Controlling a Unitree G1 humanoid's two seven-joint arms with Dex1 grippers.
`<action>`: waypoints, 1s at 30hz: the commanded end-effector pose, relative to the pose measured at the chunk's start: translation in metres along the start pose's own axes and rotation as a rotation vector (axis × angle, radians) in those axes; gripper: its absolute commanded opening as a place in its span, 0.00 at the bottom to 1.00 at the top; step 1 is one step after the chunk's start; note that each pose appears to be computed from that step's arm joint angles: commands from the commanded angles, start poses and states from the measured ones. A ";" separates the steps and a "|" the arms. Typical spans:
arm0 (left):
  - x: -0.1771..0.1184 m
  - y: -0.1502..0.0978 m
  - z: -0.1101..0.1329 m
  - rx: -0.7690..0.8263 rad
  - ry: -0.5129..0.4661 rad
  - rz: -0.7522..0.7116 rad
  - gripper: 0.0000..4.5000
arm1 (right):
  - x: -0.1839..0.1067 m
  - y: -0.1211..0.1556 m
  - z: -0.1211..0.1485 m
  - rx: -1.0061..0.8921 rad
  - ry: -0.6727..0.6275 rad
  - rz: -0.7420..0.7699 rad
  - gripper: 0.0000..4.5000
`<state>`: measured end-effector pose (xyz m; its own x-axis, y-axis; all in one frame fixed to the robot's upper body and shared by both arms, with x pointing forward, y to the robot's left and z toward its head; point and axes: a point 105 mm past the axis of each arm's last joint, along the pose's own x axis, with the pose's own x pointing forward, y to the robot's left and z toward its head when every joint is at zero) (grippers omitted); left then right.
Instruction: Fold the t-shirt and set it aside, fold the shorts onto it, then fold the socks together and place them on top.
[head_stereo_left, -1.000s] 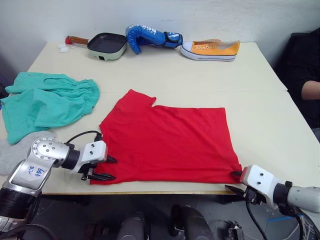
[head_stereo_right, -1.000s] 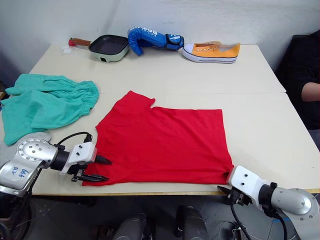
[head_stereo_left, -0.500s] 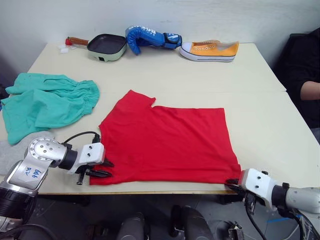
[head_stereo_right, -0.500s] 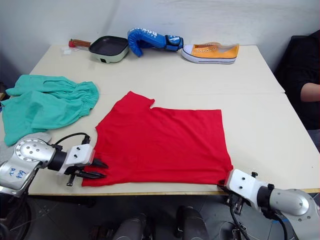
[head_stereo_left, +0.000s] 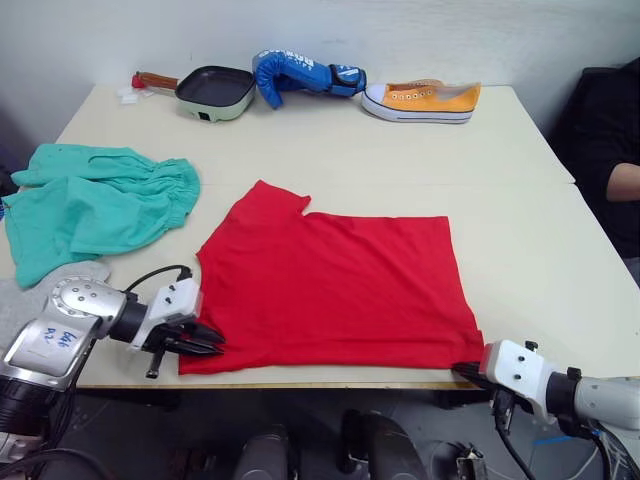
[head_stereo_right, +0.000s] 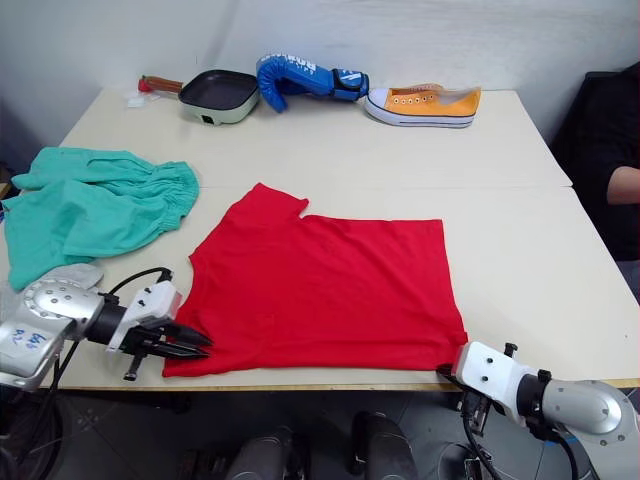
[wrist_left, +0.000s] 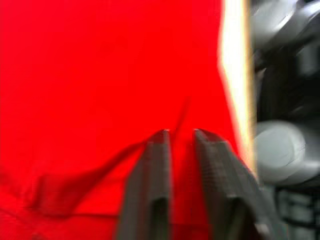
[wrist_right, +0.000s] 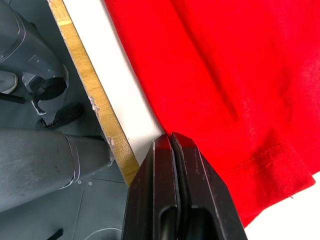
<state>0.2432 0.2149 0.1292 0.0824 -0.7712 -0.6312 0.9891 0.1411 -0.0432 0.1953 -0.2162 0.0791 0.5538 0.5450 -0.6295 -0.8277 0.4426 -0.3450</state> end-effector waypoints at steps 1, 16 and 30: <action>-0.009 -0.016 0.013 0.029 -0.009 -0.036 0.50 | -0.002 0.001 -0.013 0.037 0.039 0.002 0.00; 0.011 -0.011 -0.025 0.131 0.161 0.001 0.36 | -0.002 0.003 -0.009 0.040 0.025 0.030 0.00; 0.003 -0.020 -0.040 0.103 0.224 -0.067 0.01 | -0.016 0.013 -0.002 0.069 0.012 0.082 0.00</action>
<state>0.2159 0.2286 0.0966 -0.0155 -0.6403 -0.7680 0.9995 0.0111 -0.0294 0.1760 -0.2188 0.0783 0.4793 0.5796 -0.6590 -0.8635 0.4459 -0.2359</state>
